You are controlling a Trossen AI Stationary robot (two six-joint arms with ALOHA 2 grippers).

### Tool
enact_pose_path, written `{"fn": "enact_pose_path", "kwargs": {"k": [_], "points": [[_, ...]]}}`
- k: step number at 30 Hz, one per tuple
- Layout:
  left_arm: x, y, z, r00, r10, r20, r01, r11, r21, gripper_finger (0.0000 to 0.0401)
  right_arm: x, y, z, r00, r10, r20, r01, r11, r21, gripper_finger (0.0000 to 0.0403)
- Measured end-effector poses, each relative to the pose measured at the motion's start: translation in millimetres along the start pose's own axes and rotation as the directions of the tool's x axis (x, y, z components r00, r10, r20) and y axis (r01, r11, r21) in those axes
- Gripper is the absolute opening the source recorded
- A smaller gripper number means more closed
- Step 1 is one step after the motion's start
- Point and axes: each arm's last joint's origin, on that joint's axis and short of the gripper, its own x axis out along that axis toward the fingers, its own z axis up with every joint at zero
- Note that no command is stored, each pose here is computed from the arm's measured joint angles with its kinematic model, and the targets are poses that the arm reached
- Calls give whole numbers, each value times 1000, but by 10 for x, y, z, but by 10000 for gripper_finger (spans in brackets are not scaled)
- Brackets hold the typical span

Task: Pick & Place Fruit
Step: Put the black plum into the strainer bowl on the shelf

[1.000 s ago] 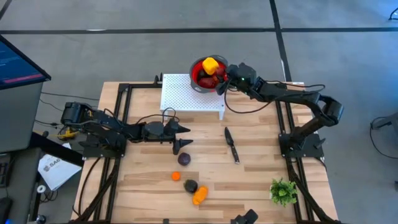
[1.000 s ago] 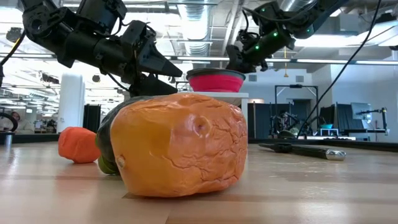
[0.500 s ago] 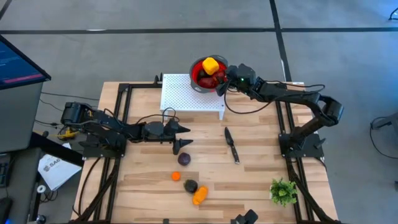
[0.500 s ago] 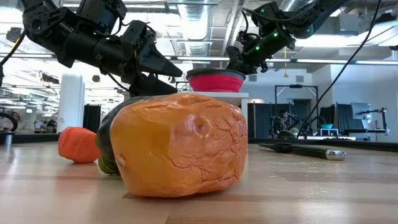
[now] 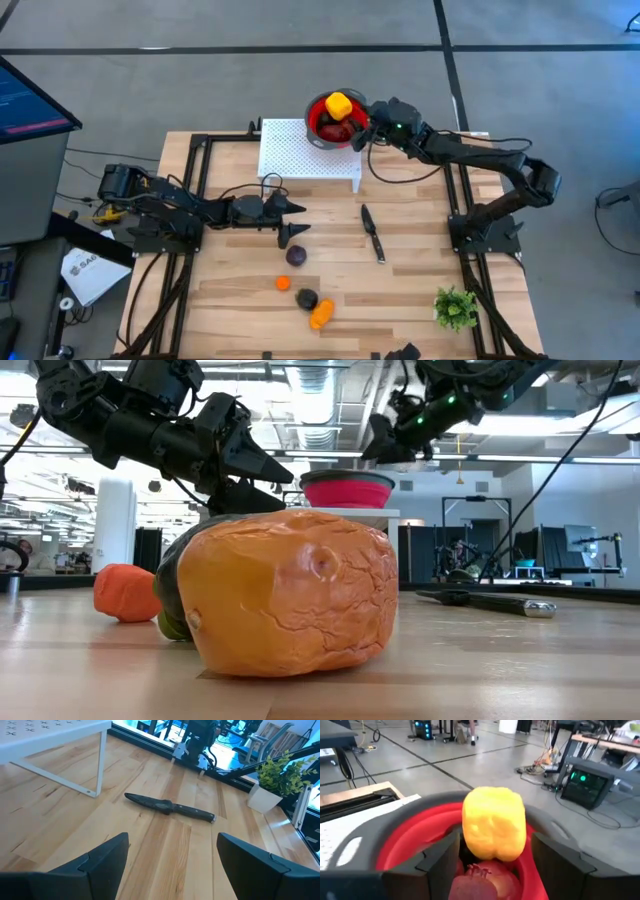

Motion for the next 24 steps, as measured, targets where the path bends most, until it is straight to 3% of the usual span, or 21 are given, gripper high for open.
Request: {"fn": "enact_pose_path", "kwargs": {"k": [6, 12, 19, 22, 24], "points": [[0, 0, 0, 1000, 0, -1, 0, 1000, 0, 296, -378, 150, 219, 996, 75, 48, -74, 997, -29, 240], [-2, -14, -7, 1000, -5, -3, 5, 1000, 4, 296, -884, 681, 235, 952, 306, 3, -303, 943, -138, 240], [-27, -137, -57, 998, -53, -21, 55, 995, 84, 296, -1269, 1537, -377, 805, 581, -118, -593, 784, -184, 240], [-59, -268, -127, 984, -158, -79, 171, 967, 190, 296, -1369, 1879, -754, 745, 654, -135, -667, 727, -162, 240], [-97, -379, -191, 958, -254, -136, 281, 926, 253, 296, -1418, 2072, -957, 735, 669, -113, -678, 721, -143, 240]]}}
